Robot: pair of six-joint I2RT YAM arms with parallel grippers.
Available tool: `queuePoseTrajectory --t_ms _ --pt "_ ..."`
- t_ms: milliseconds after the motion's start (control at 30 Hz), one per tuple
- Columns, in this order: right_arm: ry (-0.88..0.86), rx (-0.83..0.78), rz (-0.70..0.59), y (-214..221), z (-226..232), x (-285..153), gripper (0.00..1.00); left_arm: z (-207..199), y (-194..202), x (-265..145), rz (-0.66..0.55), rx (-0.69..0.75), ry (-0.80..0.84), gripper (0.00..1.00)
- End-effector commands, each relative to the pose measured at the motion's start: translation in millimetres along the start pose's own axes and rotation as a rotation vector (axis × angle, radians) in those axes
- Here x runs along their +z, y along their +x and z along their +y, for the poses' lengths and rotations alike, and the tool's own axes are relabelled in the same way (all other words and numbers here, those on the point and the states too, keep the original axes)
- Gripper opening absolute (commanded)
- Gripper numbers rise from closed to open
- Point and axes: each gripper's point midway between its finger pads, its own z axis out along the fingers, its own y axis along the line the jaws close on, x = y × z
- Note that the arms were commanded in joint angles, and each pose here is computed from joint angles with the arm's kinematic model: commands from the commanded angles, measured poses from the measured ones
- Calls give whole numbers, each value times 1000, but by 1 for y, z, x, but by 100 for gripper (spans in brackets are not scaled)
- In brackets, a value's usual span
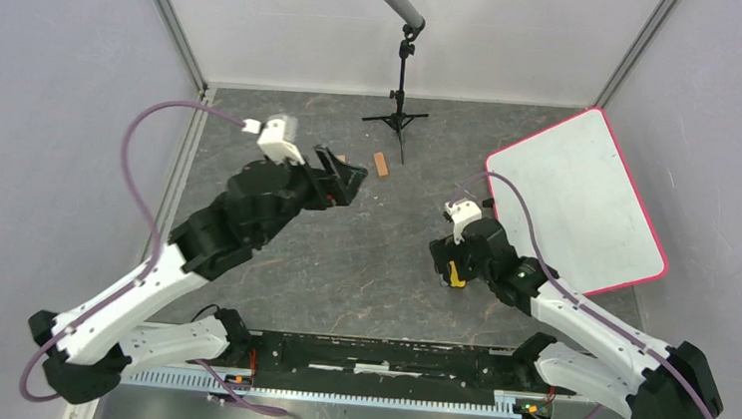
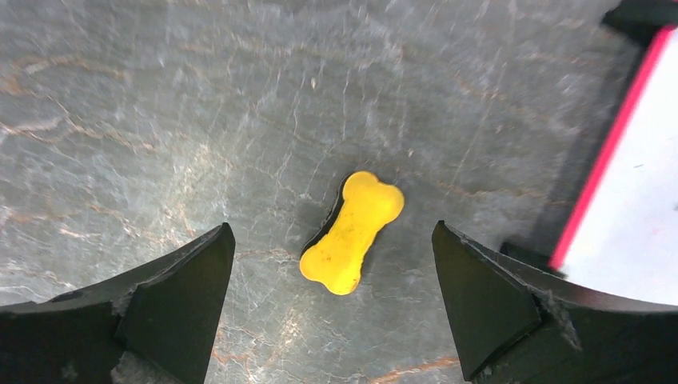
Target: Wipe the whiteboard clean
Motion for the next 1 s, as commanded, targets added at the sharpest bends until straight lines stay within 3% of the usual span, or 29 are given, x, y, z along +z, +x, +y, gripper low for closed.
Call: queuePoseTrajectory --t_ms 0,233,500,733,967 --pt "63 -35 -135 -56 -13 -33 98 7 -48 -39 -127 36 -28 94" --pt "140 -62 -337 -121 -35 -115 98 -31 -99 -81 -208 79 134 97" --pt "114 -76 -736 -180 -45 -241 98 -54 -158 -143 -358 110 261 99" --pt "208 4 -991 -191 -74 -333 98 -52 -189 -195 -514 171 330 100" --pt "260 81 -1128 -184 -92 -377 98 -53 -200 -220 -589 215 382 100"
